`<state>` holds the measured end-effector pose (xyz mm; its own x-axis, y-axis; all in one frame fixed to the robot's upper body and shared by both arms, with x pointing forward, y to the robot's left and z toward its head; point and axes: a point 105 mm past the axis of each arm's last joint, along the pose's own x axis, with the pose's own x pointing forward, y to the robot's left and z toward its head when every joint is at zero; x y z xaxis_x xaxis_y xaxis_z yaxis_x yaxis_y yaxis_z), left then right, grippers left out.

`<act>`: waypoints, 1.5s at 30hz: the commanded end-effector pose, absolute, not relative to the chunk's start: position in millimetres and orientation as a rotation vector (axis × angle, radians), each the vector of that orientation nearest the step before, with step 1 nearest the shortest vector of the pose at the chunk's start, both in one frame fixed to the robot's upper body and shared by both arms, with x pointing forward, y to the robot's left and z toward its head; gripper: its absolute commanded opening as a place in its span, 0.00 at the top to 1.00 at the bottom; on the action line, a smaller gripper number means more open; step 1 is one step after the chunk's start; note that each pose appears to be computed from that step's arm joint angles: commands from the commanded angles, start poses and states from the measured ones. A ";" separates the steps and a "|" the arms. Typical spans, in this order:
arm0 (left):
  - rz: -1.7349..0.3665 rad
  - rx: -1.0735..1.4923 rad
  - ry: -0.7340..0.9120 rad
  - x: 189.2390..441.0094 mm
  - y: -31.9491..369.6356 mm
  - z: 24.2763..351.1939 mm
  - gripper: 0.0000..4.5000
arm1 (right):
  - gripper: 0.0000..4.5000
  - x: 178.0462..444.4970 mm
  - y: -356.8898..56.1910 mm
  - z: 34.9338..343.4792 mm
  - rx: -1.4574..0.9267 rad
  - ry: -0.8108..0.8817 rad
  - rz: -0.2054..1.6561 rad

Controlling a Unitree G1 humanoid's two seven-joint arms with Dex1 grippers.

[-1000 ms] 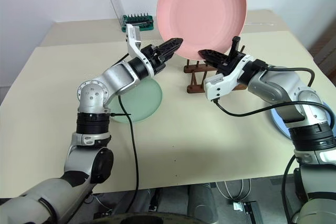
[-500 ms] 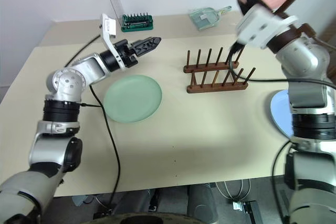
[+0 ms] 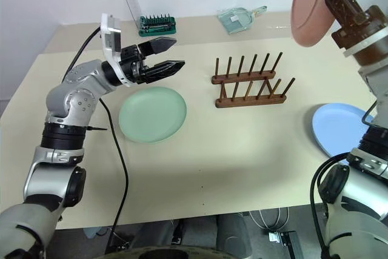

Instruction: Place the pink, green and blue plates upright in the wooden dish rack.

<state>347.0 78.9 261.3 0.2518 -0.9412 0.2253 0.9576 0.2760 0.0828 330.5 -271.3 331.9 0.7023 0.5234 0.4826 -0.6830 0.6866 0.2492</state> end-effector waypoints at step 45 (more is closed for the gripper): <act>-1.340 -0.104 -0.259 330.5 78.6 277.5 0.00 | 0.01 356.9 -300.6 275.4 0.600 -0.230 0.654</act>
